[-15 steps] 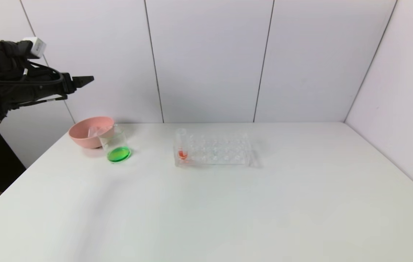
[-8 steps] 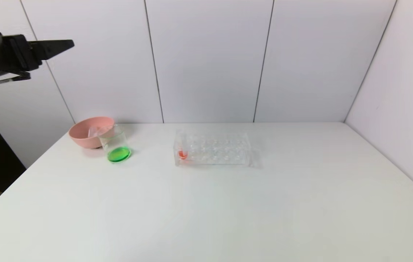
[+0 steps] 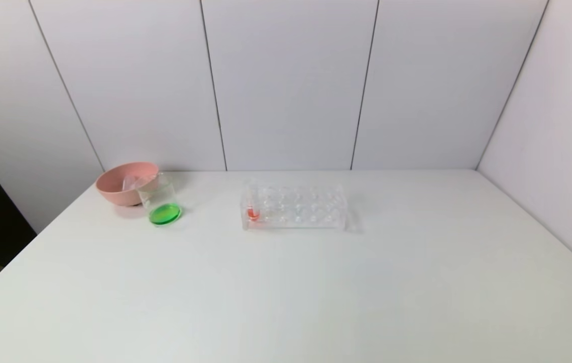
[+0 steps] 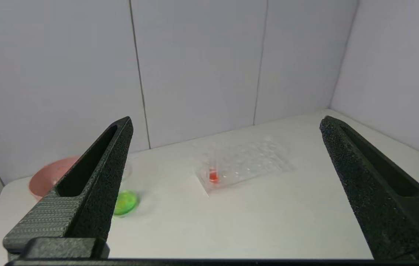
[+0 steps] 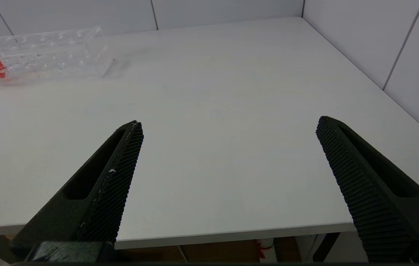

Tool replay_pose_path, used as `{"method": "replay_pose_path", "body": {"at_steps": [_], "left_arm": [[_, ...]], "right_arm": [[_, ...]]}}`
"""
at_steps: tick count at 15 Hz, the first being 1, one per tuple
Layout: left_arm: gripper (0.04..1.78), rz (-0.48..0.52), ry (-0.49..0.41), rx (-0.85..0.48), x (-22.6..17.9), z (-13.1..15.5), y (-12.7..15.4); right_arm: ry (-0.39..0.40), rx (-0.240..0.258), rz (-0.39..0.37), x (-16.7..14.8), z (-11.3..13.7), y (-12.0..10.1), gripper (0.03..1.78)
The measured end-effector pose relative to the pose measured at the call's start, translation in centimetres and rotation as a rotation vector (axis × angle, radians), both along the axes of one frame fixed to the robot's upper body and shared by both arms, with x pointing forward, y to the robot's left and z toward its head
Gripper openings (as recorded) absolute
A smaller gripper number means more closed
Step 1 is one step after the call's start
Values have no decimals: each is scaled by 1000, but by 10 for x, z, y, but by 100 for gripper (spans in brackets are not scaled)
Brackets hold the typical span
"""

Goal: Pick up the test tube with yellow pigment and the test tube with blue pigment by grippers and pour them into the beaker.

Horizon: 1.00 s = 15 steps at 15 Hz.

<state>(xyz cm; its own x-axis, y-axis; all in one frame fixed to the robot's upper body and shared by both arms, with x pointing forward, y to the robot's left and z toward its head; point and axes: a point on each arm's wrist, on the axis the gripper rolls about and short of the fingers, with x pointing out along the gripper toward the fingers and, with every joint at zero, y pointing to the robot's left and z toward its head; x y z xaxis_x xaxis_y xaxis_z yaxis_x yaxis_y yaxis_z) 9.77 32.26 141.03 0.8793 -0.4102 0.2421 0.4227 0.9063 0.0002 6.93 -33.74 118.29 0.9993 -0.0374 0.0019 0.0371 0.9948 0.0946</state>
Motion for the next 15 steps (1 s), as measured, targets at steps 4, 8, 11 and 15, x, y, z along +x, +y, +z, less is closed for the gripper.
{"method": "replay_pose_path", "body": {"at_steps": [4, 8, 11, 15], "left_arm": [[176, -104, 80, 33, -68, -51, -5], [176, -94, 136, 44, -84, -96, -2], [176, 13, 194, 24, -76, -141, 1], [176, 174, 299, 20, -53, -190, 5]], "right_arm": [[0, 0, 0, 0, 0, 0, 171], [0, 0, 0, 0, 0, 0, 171], [0, 0, 0, 0, 0, 0, 171], [0, 0, 0, 0, 0, 0, 171]]}}
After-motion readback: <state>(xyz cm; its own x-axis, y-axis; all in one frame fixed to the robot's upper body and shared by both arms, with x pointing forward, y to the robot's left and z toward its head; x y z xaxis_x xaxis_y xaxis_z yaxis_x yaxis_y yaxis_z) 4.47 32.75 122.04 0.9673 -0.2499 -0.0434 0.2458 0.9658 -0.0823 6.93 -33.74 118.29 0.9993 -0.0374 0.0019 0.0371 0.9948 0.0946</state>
